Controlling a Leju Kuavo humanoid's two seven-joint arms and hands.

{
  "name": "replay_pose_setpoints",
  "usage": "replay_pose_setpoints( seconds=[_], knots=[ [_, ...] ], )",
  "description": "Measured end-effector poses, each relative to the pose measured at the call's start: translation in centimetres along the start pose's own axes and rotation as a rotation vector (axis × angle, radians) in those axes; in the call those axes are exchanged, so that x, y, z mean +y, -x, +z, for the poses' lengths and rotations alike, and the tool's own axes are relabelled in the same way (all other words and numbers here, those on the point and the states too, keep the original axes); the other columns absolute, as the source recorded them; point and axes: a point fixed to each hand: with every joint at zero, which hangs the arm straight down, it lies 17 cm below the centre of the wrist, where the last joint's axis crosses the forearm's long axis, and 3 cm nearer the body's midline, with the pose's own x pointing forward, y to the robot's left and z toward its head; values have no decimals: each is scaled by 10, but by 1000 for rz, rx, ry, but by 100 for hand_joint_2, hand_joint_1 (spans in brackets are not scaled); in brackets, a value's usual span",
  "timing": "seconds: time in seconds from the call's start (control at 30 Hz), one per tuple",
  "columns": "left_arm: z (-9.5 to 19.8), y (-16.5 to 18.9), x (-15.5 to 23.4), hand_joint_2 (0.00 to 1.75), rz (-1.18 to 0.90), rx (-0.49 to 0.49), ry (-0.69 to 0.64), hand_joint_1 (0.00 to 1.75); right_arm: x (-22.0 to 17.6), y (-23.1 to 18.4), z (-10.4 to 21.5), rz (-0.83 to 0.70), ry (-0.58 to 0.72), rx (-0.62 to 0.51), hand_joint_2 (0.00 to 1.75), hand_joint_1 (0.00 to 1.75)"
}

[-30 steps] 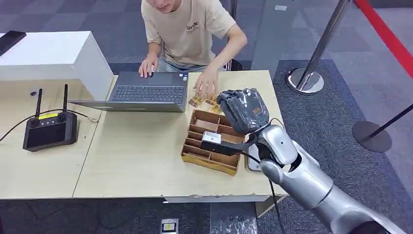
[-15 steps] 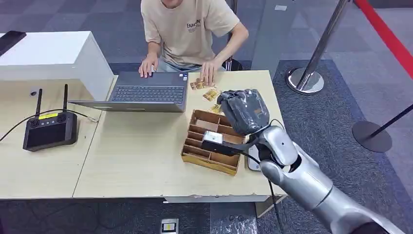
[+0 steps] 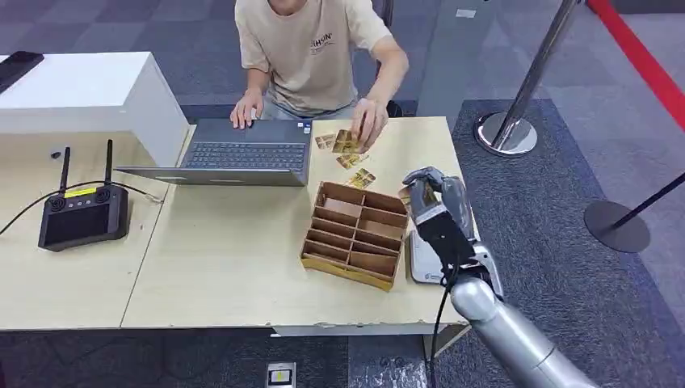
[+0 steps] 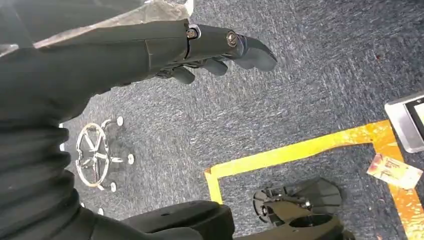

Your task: Pass the card to the sensor for recognition and then transmit it.

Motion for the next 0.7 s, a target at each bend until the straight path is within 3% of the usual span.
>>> replay_pose_setpoints(
  seconds=[0.17, 0.7],
  knots=[
    [0, 4, -1, 175, -1, 11, 2, 0, -13, 35, 16, -5, 33, 89, 175, 175],
    [1, 5, -2, 175, -5, 21, 2, 0, -20, 95, 40, 72, 62, 210, 175, 175]
  ],
)
